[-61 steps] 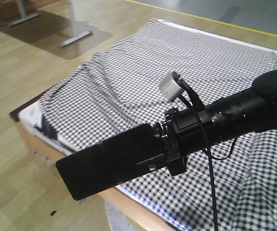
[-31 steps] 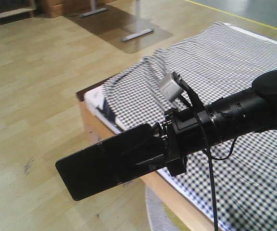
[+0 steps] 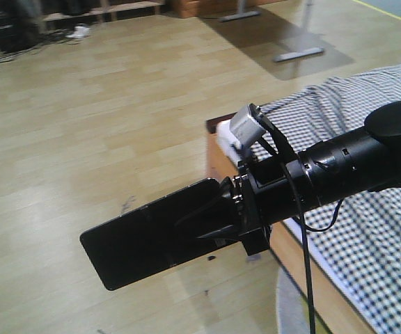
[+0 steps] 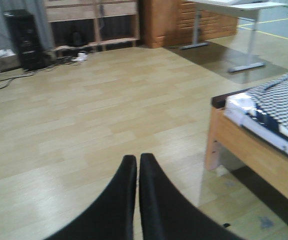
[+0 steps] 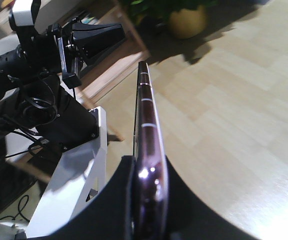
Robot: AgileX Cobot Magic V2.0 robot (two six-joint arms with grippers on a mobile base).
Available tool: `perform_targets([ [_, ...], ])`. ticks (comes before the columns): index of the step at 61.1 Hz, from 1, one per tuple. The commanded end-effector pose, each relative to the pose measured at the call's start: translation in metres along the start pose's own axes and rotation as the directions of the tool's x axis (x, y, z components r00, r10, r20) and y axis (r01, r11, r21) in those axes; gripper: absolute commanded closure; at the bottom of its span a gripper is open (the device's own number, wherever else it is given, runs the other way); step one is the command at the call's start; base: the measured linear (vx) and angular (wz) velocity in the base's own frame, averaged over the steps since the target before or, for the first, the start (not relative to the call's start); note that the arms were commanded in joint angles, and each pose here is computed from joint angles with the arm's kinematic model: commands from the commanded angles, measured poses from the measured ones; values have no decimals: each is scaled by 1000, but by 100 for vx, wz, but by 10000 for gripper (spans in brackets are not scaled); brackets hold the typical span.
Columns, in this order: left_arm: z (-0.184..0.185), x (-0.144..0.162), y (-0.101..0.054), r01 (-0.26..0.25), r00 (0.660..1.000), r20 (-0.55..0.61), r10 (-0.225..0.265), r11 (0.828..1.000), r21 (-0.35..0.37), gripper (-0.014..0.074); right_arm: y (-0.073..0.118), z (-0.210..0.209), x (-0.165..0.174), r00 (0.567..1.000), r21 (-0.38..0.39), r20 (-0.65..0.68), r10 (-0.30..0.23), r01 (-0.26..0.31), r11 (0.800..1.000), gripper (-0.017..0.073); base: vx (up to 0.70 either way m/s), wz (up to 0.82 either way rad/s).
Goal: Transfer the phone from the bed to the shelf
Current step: 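Hold the phone in the right gripper while the base turns away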
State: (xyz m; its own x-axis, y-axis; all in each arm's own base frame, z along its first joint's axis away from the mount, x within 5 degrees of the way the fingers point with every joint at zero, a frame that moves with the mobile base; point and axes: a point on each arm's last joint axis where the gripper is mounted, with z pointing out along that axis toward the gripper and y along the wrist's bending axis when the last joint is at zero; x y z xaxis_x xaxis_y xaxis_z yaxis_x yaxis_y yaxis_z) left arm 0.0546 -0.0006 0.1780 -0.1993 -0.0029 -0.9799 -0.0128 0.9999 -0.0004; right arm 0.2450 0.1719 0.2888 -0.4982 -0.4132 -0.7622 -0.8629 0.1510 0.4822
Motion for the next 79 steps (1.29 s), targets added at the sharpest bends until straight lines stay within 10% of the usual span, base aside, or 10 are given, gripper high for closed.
perform_targets([
  [1, 0, -6, 0, 12, 997, 75, -12, 1000, -2, 593, 24, -10, -15, 996, -109, 82, -33, 42, 993, 561, -12, 60],
  [79, 0, -6, 0, 12, 997, 75, -12, 1000, -2, 593, 24, -10, -15, 996, -109, 82, -33, 42, 993, 561, -4, 25],
])
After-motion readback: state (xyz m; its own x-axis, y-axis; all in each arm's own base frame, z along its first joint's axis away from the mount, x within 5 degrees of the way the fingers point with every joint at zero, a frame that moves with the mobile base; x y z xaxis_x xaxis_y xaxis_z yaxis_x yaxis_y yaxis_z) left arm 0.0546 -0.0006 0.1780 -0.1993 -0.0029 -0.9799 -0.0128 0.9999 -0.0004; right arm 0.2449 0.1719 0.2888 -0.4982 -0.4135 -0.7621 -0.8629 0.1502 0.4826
